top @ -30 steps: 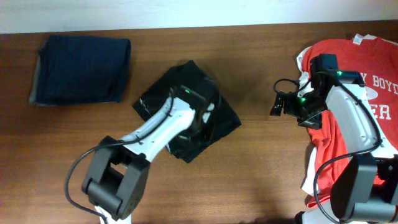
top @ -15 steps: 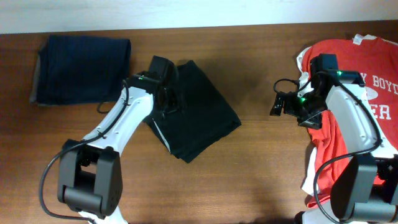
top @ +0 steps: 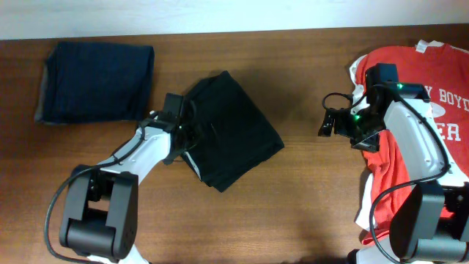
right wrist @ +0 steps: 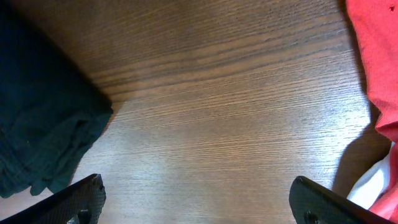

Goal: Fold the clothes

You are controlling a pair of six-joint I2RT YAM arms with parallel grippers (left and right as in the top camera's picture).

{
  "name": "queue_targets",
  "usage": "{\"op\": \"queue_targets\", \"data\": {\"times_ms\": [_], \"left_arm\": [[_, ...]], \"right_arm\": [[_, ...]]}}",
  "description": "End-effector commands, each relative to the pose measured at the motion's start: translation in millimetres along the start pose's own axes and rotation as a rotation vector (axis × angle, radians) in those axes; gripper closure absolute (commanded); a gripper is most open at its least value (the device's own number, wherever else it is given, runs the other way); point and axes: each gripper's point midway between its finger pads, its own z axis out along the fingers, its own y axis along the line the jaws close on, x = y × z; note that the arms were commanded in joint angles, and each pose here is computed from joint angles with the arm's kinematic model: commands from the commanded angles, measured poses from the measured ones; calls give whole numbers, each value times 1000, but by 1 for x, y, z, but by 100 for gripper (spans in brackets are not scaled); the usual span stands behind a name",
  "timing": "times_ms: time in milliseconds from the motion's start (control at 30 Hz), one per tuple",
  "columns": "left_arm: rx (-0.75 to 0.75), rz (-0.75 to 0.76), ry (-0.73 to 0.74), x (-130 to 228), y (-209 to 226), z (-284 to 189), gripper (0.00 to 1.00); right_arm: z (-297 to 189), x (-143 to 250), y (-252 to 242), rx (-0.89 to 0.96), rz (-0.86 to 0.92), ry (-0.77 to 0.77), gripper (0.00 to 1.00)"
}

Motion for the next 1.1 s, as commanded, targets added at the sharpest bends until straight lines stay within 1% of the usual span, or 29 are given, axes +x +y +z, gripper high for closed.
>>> {"op": "queue_targets", "data": {"times_ms": [0, 33, 100, 133, 167, 200, 233, 267, 333, 367, 400, 467, 500, 567, 633, 667, 767, 800, 833, 867, 900, 967, 1000, 1067], "left_arm": [[-37, -29, 42, 19, 20, 17, 34], [-36, -29, 41, 19, 20, 17, 44], [-36, -29, 41, 19, 20, 17, 53], [-36, -29, 41, 19, 20, 17, 64], [-34, -28, 38, 18, 20, 17, 73], [-30, -19, 27, 15, 18, 17, 77], [-16, 11, 4, 10, 15, 17, 90], [-2, 32, -9, 7, 11, 17, 99], [27, 63, -41, -2, 3, 16, 99], [61, 112, -83, -13, -8, 11, 99], [134, 230, -189, -40, -34, -7, 99], [190, 388, -359, -79, -65, -34, 99], [178, 420, -451, -98, -71, -44, 99], [207, 503, -597, -122, -90, -64, 99], [158, 436, -791, -157, -91, -90, 99], [142, 408, -854, -169, -89, -101, 99], [152, 414, -1042, -201, -92, -138, 99], [145, 409, -1108, -214, -87, -152, 99], [138, 397, -1142, -223, -80, -159, 99], [120, 359, -1181, -239, -63, -168, 99], [98, 335, -1196, -250, -49, -172, 99], [39, 273, -1228, -277, -7, -183, 99], [42, 244, -1236, -287, 9, -187, 99], [74, 9, -1219, -305, 62, -186, 99]], "right_arm": [[-3, -2, -1, 7, -5, -11, 2], [-3, -2, -1, 7, -5, -11, 2], [-3, -2, -1, 7, -5, -11, 2], [-3, -2, -1, 7, -5, -11, 2], [-3, -2, -1, 7, -5, -11, 2], [-3, -2, -1, 7, -5, -11, 2], [-3, -2, -1, 7, -5, -11, 2], [-3, -2, -1, 7, -5, -11, 2], [-3, -2, -1, 7, -5, -11, 2], [-3, -2, -1, 7, -5, -11, 2], [-3, -2, -1, 7, -5, -11, 2], [-3, -2, -1, 7, -5, -11, 2], [-3, -2, -1, 7, -5, -11, 2], [-3, -2, -1, 7, -5, -11, 2], [-3, -2, -1, 7, -5, -11, 2], [-3, -2, -1, 7, -5, -11, 2], [-3, -2, -1, 7, -5, -11, 2], [-3, -2, -1, 7, -5, -11, 2], [-3, -2, -1, 7, -5, -11, 2], [-3, -2, -1, 7, -5, -11, 2], [-3, -2, -1, 7, -6, -11, 2], [-3, -2, -1, 7, -5, -11, 2], [-3, -2, -1, 7, -5, -11, 2], [-3, -2, -1, 7, -5, -11, 2]]}}
